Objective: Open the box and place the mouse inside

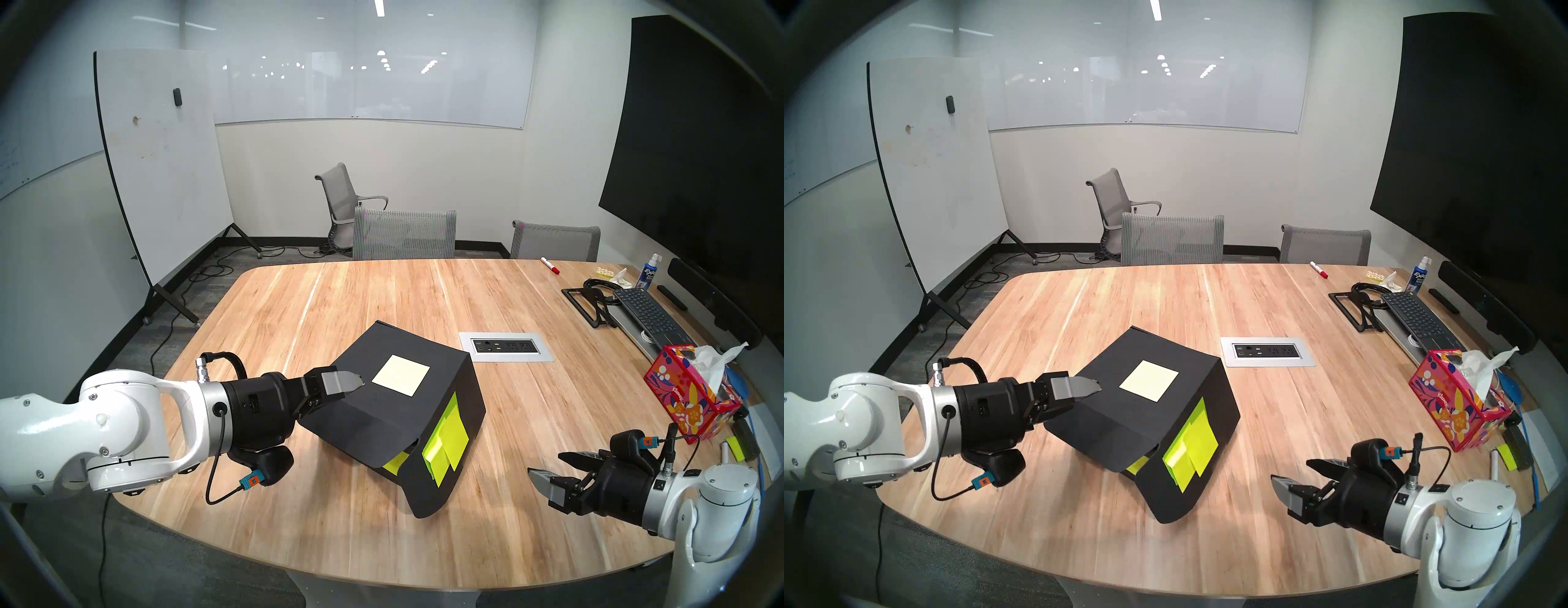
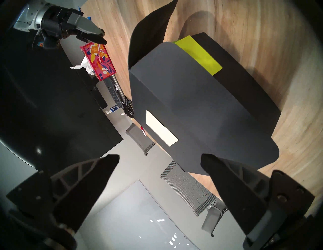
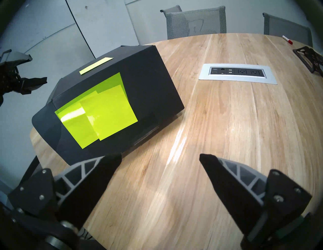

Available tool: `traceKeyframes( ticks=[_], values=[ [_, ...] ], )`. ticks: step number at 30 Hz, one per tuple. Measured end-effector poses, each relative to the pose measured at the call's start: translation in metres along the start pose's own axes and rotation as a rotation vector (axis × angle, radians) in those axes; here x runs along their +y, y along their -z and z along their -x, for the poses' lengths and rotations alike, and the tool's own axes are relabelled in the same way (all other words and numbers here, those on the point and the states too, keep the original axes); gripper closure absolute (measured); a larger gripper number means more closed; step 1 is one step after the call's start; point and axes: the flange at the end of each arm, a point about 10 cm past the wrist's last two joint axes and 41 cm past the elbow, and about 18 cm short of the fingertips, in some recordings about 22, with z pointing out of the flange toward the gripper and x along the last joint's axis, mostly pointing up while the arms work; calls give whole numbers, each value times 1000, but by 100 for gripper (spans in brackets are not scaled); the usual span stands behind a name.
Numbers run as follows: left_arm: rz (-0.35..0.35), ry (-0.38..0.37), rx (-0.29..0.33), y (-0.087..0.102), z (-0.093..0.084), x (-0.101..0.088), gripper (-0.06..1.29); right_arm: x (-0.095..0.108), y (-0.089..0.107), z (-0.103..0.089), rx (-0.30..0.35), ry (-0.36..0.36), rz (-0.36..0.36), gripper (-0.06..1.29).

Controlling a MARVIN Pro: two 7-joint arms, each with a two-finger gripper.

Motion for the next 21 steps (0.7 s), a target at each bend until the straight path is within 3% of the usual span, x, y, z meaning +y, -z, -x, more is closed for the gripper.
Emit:
traceKeyframes(
  ticks=[21],
  values=[
    [-13, 36, -6, -1, 2, -4, -3, -2, 5, 1, 15, 16, -47, 1]
  ],
)
